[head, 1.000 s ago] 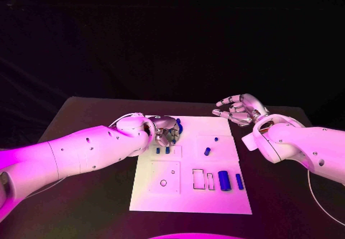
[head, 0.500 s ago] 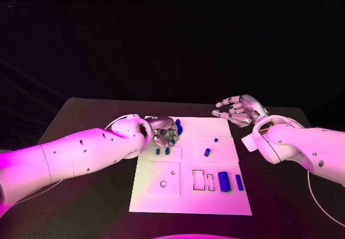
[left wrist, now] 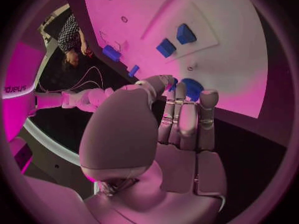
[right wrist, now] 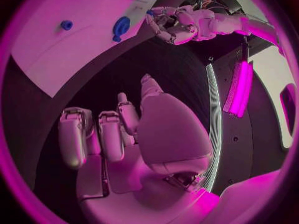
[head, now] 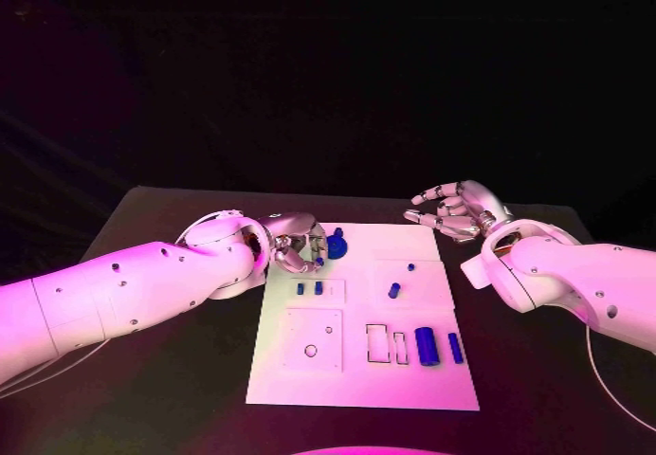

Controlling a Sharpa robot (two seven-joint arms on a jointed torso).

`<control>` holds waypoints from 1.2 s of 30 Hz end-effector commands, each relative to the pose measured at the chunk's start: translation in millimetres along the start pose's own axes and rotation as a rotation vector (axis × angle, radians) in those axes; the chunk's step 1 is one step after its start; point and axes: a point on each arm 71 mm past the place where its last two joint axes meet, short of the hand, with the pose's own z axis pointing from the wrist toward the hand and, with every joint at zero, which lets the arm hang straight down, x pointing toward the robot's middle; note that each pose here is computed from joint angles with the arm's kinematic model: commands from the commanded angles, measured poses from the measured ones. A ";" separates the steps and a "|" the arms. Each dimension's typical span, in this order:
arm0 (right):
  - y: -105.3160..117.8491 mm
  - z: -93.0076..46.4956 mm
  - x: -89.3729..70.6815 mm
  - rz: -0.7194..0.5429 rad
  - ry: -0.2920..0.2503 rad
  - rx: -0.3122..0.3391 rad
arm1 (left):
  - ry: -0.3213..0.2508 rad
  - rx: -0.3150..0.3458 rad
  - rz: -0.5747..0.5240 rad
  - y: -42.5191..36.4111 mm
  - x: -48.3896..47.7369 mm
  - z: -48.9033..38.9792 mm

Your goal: Assemble the parts on the task board

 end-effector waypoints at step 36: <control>1.9 -0.1 2.2 -0.002 0.014 -0.016 | 0.090 -0.073 -0.005 13.8 9.5 11.3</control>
